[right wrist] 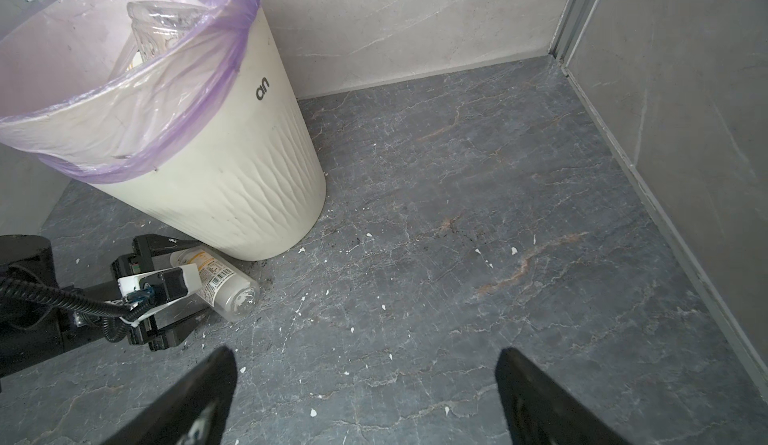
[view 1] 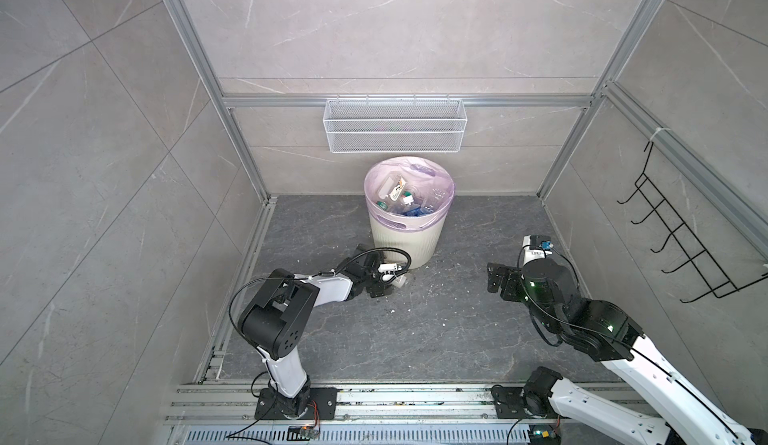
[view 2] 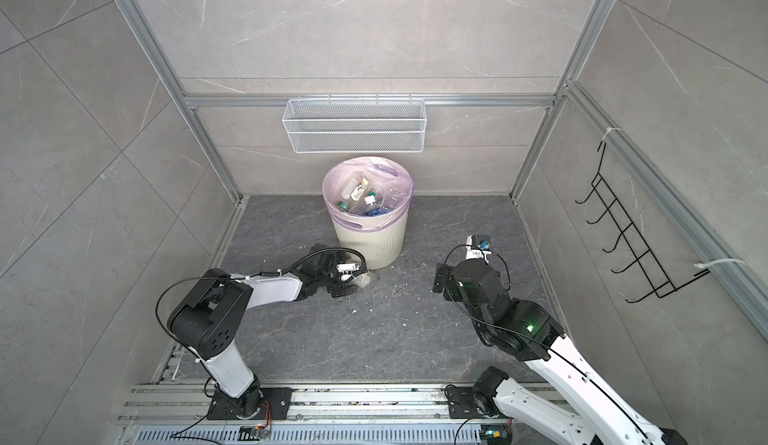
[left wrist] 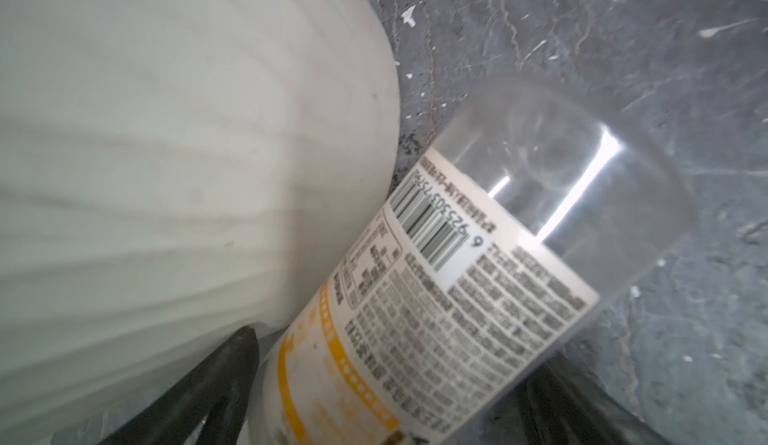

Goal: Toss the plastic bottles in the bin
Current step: 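Withdraw the right gripper while the left gripper closes on the orange-labelled bottle, then lift the orange-labelled bottle with the left gripper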

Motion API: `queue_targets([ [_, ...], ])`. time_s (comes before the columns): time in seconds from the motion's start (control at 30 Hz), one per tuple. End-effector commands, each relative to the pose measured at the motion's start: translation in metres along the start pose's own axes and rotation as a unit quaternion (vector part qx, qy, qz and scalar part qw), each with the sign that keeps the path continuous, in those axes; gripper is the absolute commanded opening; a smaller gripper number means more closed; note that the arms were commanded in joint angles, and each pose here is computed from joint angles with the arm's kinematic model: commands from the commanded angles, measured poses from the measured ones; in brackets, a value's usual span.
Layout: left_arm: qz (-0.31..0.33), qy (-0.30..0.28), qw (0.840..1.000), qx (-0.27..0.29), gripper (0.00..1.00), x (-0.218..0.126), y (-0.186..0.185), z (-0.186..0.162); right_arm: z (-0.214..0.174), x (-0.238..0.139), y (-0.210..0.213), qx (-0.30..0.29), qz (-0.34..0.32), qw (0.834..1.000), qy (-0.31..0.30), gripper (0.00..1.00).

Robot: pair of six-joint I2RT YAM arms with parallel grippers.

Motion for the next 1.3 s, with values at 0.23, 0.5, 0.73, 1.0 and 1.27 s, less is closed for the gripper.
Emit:
queue_targets([
  [0.23,-0.088,0.026,0.996,0.007,0.85,-0.022,-0.03,0.003,-0.009,-0.001,-0.006,0.006,-0.01,1.0,0.007,0.99],
  [0.5,-0.102,0.018,0.995,-0.006,0.9,-0.03,-0.04,0.02,-0.014,-0.002,-0.007,0.015,-0.005,1.0,0.008,0.99],
  [0.73,-0.103,0.036,0.993,-0.041,0.84,-0.016,-0.03,0.037,-0.02,-0.002,-0.008,0.019,-0.004,1.0,0.014,0.99],
  [1.0,-0.148,0.07,0.986,-0.036,0.73,-0.014,-0.053,0.026,-0.022,0.0,-0.008,0.02,-0.001,1.0,0.014,0.98],
  [1.27,-0.167,0.093,0.98,-0.055,0.62,-0.031,-0.069,0.011,-0.023,0.007,-0.001,0.022,0.008,1.0,0.019,0.97],
])
Point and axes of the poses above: each gripper's point midway between its finger pads, its own x axis out along the fingers, its own y axis along the line the jaws close on, z = x × y, the point moved 6 cm from there along -x, back along the fingers, and after that the axes turned 11 degrees about -x, right-handed, at the moved point
